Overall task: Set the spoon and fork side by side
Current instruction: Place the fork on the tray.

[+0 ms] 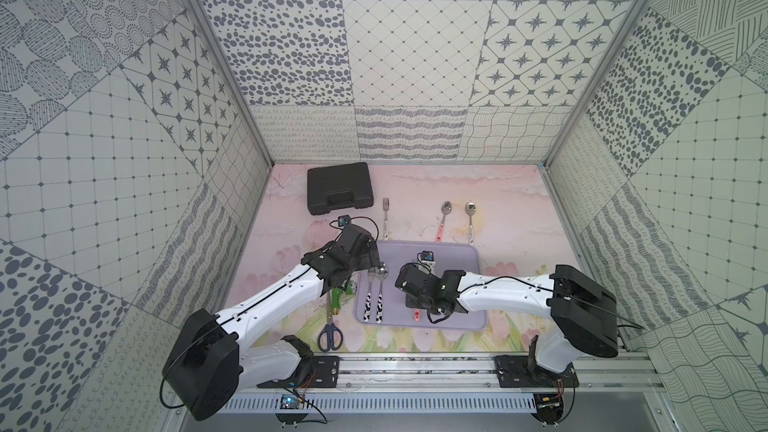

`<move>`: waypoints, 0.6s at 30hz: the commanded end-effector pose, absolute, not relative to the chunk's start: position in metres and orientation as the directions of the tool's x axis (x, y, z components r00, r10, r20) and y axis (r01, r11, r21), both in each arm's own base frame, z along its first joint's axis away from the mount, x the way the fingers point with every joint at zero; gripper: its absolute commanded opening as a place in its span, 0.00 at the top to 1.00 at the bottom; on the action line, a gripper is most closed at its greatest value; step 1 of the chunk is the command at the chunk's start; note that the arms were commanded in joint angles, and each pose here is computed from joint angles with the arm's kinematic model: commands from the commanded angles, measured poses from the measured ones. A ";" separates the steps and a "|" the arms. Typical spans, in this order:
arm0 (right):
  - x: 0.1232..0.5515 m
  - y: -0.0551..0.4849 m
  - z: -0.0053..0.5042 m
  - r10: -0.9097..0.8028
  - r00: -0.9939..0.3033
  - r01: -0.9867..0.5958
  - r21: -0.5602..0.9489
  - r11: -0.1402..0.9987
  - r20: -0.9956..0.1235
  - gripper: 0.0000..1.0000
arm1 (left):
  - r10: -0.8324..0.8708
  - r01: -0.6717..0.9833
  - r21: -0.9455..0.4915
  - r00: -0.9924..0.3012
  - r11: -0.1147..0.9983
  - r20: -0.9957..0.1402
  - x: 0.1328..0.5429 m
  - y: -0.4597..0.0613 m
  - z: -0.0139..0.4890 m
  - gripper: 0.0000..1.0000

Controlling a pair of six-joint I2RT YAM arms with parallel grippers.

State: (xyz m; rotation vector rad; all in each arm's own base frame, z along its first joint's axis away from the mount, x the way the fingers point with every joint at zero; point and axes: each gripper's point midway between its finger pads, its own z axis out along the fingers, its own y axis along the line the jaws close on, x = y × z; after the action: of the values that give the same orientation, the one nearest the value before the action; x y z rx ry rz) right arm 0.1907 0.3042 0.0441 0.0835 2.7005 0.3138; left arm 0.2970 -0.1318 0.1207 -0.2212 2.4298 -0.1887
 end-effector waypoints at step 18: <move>0.184 0.317 0.025 0.159 -0.914 0.064 0.255 0.965 -0.373 1.00 | -0.218 -0.132 -0.181 -0.742 0.975 -0.634 0.298 -0.125 0.122 0.01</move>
State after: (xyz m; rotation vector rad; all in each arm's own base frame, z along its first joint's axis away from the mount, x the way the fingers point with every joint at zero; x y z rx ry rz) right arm 0.1855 0.3124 0.0273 0.1420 2.7160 0.3173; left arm 0.2967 -0.1314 0.1207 -0.2217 2.4294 -0.1888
